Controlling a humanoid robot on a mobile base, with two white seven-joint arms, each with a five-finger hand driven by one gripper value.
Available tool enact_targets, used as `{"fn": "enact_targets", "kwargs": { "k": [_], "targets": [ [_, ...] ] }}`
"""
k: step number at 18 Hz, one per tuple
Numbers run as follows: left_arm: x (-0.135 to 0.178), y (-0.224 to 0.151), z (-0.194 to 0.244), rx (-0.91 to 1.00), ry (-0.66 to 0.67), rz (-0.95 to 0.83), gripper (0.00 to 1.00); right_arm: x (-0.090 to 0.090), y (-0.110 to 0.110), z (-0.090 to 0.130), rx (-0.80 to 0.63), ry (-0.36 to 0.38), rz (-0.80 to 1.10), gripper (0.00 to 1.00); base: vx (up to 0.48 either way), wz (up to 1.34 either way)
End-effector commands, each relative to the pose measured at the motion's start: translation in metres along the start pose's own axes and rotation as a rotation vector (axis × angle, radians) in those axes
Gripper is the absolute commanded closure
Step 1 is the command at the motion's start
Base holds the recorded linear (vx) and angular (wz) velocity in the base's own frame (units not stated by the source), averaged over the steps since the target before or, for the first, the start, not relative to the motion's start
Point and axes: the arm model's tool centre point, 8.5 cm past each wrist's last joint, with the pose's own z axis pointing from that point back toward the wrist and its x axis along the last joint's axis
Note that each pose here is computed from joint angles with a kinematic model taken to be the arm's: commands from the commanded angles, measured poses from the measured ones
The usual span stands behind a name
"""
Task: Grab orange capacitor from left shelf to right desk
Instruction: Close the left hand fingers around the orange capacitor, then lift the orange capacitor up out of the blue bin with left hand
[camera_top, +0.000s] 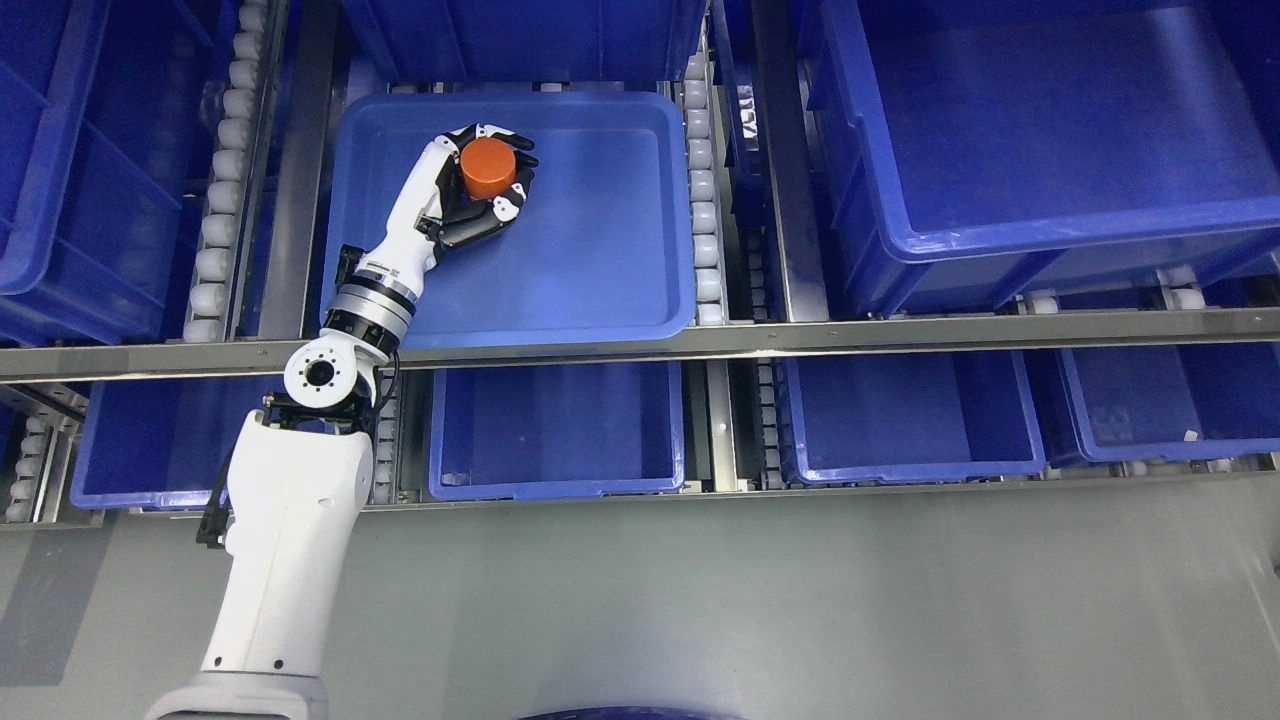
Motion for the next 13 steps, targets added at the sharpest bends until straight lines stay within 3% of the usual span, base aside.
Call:
{"fn": "enact_targets", "kwargs": {
  "k": [1,7,13],
  "targets": [
    [0.023,0.017,0.002,0.068,-0.089,0.040,1.00,0.011,-0.011,0.000,-0.016,-0.032,-0.010,0.00,0.000,0.00],
    [0.105,0.024,-0.001,0.073,-0.344,0.084,0.98,0.011,-0.011,0.000,-0.016,-0.033,-0.010,0.00,0.000,0.00],
    [0.117,0.021,0.010,0.077,-0.452,0.060,0.98,0.011,-0.011,0.000,-0.016,-0.033,-0.010,0.00,0.000,0.00]
  ]
}}
